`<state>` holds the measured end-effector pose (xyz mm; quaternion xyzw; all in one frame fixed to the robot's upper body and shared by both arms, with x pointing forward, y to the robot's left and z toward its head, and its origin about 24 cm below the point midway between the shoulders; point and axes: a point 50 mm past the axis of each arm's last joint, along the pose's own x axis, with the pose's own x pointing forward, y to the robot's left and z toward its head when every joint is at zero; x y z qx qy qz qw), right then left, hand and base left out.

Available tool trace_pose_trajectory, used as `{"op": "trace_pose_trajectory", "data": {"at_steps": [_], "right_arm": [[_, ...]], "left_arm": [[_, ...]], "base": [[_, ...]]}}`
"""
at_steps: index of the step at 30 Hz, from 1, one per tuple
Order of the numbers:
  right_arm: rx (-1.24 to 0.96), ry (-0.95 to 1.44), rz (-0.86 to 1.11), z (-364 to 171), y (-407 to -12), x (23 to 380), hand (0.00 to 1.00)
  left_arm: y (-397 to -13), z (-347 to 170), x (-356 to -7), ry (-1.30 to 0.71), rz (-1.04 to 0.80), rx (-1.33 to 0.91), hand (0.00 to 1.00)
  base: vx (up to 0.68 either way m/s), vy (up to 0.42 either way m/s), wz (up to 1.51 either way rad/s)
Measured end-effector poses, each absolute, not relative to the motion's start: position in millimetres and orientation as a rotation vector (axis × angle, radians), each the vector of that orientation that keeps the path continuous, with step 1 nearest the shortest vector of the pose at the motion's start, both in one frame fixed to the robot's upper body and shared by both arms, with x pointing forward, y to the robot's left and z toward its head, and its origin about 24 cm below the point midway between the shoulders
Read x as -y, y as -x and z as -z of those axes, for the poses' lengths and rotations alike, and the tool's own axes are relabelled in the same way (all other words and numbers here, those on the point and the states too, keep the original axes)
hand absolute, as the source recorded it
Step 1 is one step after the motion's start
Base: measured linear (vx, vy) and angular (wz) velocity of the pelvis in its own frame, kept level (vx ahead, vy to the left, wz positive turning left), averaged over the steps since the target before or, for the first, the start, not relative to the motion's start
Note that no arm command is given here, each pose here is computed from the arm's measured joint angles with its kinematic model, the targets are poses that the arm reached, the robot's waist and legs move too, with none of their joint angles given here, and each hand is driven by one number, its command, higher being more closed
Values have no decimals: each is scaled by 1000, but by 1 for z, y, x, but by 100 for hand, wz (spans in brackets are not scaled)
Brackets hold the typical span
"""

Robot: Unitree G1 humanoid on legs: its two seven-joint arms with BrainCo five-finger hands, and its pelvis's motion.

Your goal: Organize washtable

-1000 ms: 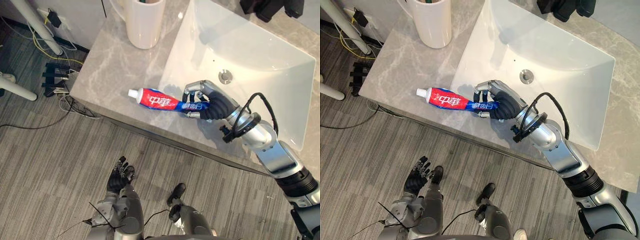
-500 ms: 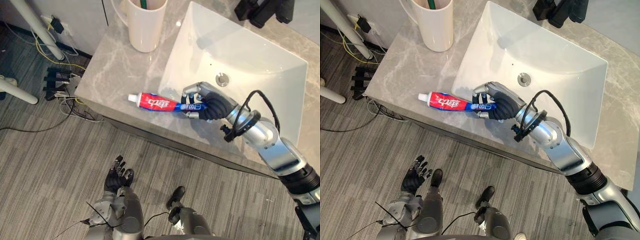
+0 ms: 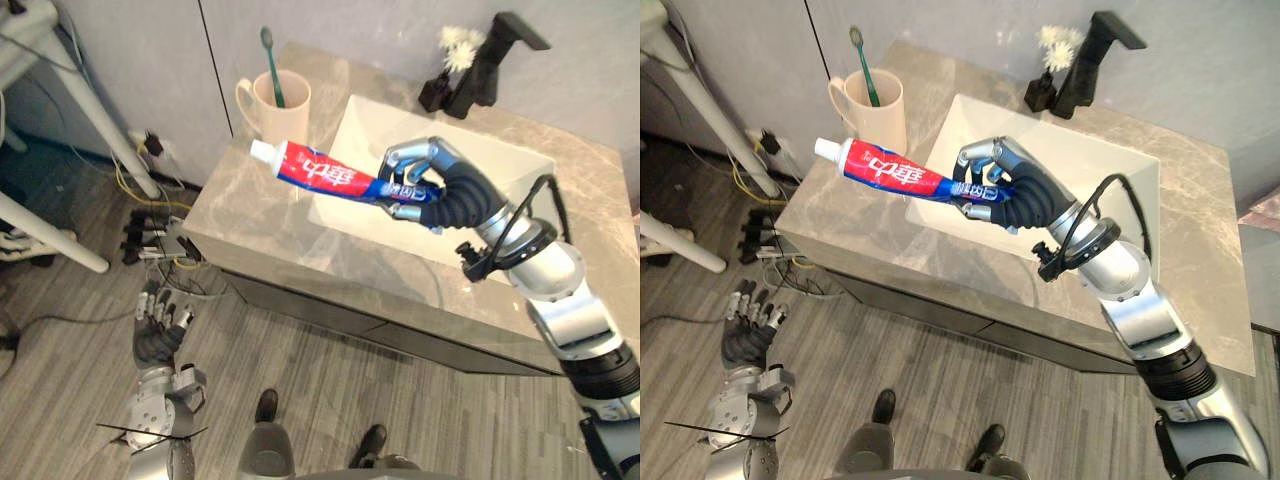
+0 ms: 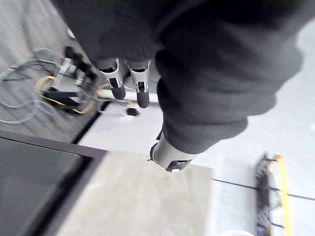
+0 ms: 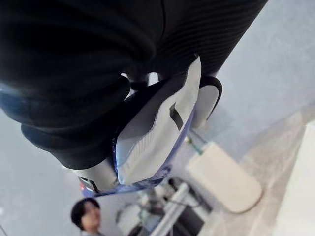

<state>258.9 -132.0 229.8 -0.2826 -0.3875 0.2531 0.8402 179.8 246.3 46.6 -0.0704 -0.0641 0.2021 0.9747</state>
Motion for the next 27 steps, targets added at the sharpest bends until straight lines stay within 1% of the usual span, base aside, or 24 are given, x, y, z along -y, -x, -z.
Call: {"op": "trace_pose_trajectory", "data": {"at_steps": [5, 8, 13, 17, 24, 27], "right_arm": [[714, 448, -520, -199, -256, 129, 100], [656, 415, -510, -187, -255, 129, 100], [598, 411, -481, -177, -254, 137, 100], [588, 400, -461, -175, -255, 140, 100], [564, 364, -435, -170, -258, 137, 100], [565, 342, -416, -169, -258, 134, 100]], "left_arm": [[-193, -70, -217, 279, -234, 241, 0], [-205, -87, -215, 350, -179, 315, 0], [-213, -98, -210, 468, -85, 351, 0], [-221, -106, -207, 493, -11, 360, 0], [-236, -117, -184, 520, 131, 358, 0], [-244, -116, -174, 507, 185, 325, 0]], "base": [[-66, -20, -6], [-91, -61, -4], [-56, -35, -7], [-3, -10, -14], [21, -9, -3], [0, 0, 0]]}}
